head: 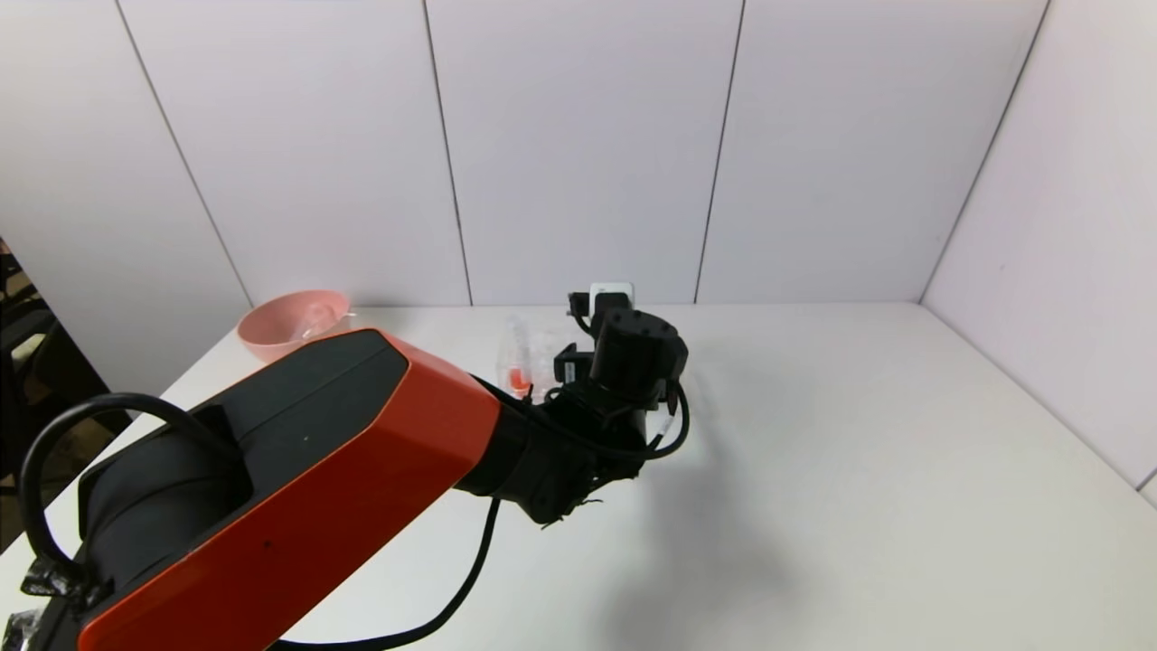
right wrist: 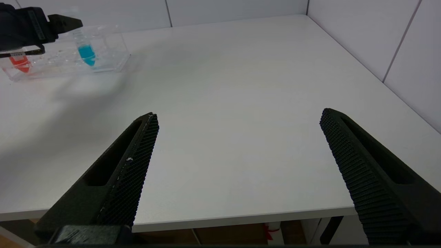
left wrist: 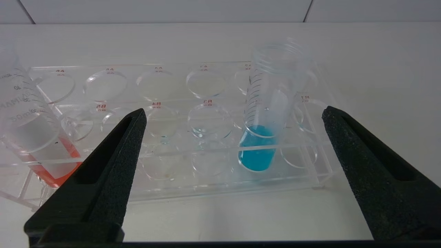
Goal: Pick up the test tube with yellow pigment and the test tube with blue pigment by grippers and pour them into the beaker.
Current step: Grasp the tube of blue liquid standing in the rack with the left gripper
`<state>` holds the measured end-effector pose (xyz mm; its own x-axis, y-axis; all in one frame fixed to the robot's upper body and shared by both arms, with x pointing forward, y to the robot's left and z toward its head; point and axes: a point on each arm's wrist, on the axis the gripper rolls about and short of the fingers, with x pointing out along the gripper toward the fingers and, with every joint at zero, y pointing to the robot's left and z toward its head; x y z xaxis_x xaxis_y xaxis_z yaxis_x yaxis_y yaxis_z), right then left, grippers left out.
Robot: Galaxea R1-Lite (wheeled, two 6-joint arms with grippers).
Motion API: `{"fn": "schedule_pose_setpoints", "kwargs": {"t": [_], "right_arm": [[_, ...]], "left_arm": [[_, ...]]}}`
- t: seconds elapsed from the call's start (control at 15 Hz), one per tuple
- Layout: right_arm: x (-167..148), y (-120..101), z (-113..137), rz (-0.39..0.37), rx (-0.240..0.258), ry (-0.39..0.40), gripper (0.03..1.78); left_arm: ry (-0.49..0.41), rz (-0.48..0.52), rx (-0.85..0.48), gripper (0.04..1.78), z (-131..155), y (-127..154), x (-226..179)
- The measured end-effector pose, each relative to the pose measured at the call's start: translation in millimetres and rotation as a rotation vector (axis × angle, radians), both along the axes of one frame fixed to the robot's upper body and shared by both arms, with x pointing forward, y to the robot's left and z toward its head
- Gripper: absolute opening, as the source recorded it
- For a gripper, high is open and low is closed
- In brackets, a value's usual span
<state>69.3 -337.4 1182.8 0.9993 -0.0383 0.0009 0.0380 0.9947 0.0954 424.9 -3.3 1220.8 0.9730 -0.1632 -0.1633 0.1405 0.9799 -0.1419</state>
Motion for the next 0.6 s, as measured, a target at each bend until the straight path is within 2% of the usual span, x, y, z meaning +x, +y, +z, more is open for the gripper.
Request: {"fn": "schedule_pose_setpoints", "kwargs": {"t": [0.6], "right_arm": [[0.0, 0.0, 0.0, 0.0, 0.0, 0.0, 1.71]], "left_arm": [[-0.019, -0.002, 0.026, 1.78, -9.0, -12.2, 21.2]]}}
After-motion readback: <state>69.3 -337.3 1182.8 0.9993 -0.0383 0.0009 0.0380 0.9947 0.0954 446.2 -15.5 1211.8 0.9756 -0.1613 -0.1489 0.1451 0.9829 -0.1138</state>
